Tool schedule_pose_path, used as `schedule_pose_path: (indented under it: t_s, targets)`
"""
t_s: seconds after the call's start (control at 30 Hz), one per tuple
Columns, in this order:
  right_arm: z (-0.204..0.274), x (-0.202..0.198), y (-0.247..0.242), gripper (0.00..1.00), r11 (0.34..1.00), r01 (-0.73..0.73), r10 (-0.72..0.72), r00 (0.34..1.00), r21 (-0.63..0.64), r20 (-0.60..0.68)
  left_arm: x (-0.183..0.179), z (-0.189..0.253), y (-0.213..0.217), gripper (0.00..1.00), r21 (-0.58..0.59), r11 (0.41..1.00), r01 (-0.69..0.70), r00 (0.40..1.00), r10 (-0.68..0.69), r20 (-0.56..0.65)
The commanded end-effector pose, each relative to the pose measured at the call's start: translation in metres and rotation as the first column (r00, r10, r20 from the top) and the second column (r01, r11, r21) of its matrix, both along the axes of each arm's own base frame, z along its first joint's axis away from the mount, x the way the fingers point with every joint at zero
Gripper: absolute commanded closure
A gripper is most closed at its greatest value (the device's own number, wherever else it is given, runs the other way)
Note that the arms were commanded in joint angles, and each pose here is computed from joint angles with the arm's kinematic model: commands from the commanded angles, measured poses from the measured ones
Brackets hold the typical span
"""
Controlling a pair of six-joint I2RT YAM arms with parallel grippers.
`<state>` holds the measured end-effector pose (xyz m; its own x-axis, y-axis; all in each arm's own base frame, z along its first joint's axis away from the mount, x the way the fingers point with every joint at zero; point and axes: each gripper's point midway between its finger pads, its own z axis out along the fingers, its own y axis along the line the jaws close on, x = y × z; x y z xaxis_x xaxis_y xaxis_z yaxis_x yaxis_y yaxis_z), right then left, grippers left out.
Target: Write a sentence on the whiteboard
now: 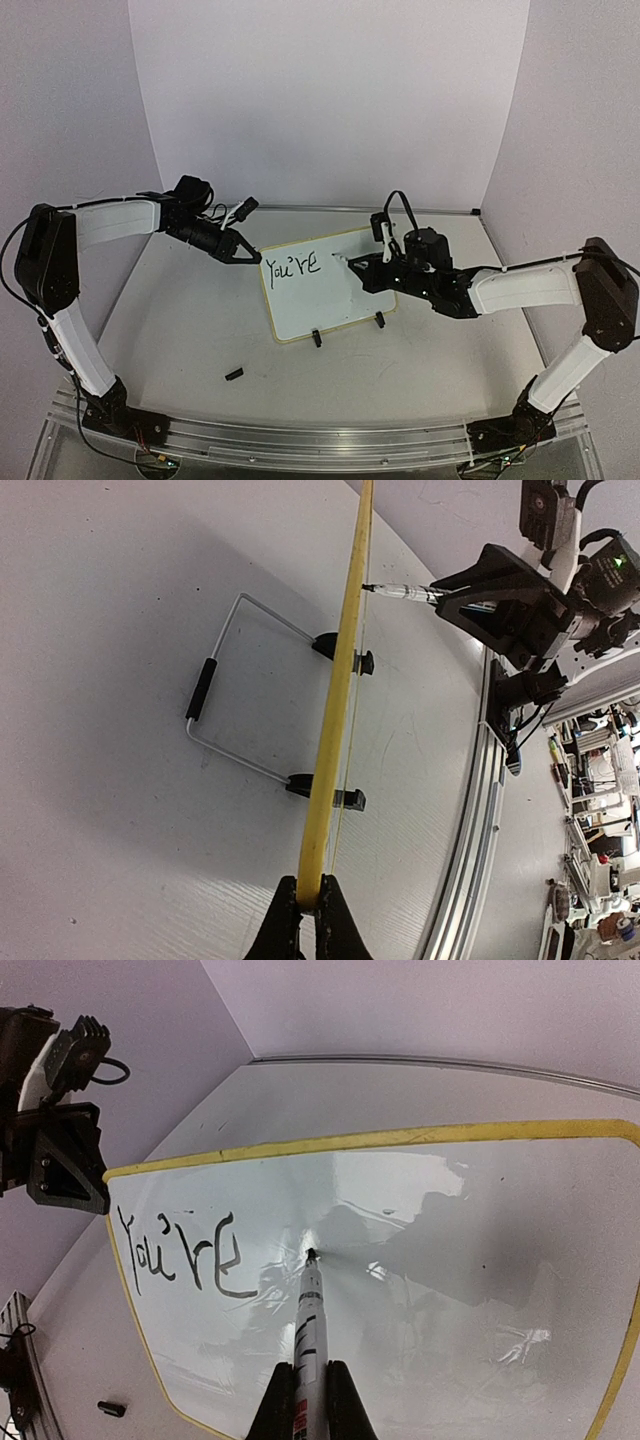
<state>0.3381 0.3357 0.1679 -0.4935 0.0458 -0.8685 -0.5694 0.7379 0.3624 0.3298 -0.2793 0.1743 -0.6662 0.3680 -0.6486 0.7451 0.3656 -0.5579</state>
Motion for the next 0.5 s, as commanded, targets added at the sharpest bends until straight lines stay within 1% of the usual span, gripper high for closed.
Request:
schedule_pose_path:
  t_s: [0.0, 0.13, 0.47]
  targets:
    - [0.004, 0.011, -0.009, 1.0, 0.997, 0.083, -0.083, 0.996, 0.003, 0.012, 0.004, 0.009, -0.004, 1.0, 0.027, 1.0, 0.012, 0.997, -0.014, 0.082]
    - [0.007, 0.013, -0.015, 1.0, 0.993, 0.12, -0.12, 0.993, 0.006, 0.019, 0.003, 0.008, -0.004, 1.0, 0.026, 1.0, 0.013, 0.997, -0.015, 0.081]
    - [0.019, 0.019, -0.004, 1.0, 0.995, 0.094, -0.095, 0.994, 0.035, 0.05, 0.004, 0.009, -0.004, 1.0, 0.026, 1.0, 0.013, 0.996, -0.015, 0.082]
